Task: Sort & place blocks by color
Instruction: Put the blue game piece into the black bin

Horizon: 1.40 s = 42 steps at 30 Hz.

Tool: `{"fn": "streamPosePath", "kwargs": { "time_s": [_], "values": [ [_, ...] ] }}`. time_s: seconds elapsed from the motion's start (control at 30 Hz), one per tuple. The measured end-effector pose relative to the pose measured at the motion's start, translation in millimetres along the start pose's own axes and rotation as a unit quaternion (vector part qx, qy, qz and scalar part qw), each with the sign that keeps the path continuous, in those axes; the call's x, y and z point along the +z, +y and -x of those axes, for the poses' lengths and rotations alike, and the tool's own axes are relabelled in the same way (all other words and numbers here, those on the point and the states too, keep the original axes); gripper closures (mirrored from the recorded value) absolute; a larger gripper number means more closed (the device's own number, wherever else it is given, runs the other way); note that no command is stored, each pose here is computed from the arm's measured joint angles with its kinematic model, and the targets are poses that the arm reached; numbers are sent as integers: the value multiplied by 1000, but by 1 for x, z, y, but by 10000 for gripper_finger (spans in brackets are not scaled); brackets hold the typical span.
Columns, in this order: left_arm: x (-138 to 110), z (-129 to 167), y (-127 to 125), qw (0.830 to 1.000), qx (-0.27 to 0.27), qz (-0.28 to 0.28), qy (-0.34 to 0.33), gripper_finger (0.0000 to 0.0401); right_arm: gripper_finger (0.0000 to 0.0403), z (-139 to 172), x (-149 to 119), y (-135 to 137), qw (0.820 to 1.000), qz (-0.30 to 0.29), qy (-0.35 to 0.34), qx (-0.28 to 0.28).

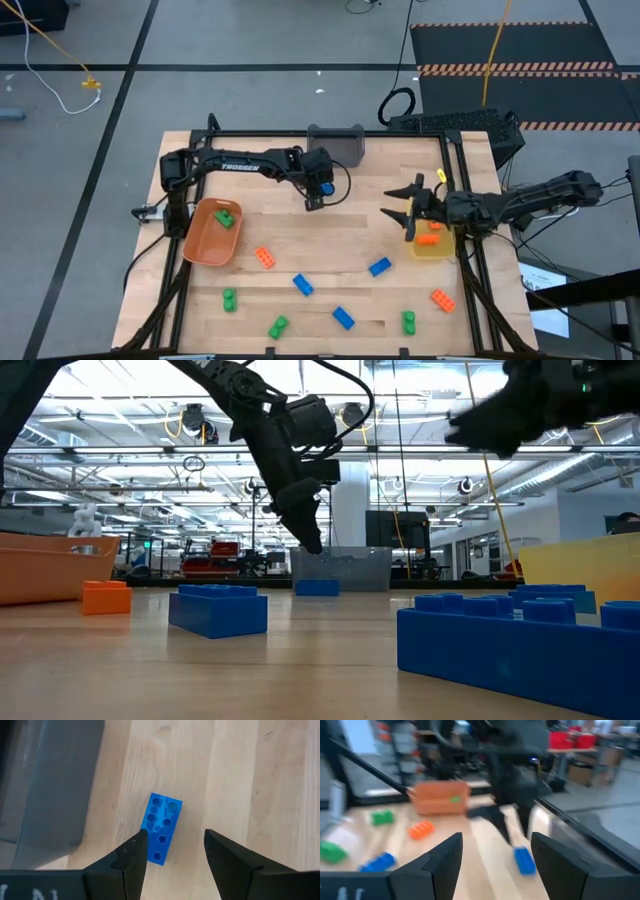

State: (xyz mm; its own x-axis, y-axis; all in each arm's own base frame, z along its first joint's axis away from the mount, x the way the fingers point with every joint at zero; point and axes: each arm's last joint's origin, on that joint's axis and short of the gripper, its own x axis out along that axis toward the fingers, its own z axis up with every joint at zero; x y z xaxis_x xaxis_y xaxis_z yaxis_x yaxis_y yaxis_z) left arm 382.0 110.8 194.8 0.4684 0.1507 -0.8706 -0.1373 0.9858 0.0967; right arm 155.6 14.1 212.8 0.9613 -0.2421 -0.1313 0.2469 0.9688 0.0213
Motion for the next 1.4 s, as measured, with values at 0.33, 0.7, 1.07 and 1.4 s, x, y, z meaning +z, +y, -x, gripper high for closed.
{"fn": "streamPosePath", "kwargs": {
  "time_s": [0.33,0.7,1.07,1.4],
  "values": [
    [-9,0,2,999,-17,16,40,197,177,-4,-24,-18,996,-51,32,-65],
    [0,5,-10,1000,-24,15,8,196,177,-7,-8,-20,995,-59,-37,-67],
    [1,5,-4,999,-39,29,-6,196,177,-9,-18,-21,997,-36,11,-73],
    [2,5,-2,999,-41,31,-14,196,177,-10,-15,-25,995,-39,-2,-89]
  ]
}}
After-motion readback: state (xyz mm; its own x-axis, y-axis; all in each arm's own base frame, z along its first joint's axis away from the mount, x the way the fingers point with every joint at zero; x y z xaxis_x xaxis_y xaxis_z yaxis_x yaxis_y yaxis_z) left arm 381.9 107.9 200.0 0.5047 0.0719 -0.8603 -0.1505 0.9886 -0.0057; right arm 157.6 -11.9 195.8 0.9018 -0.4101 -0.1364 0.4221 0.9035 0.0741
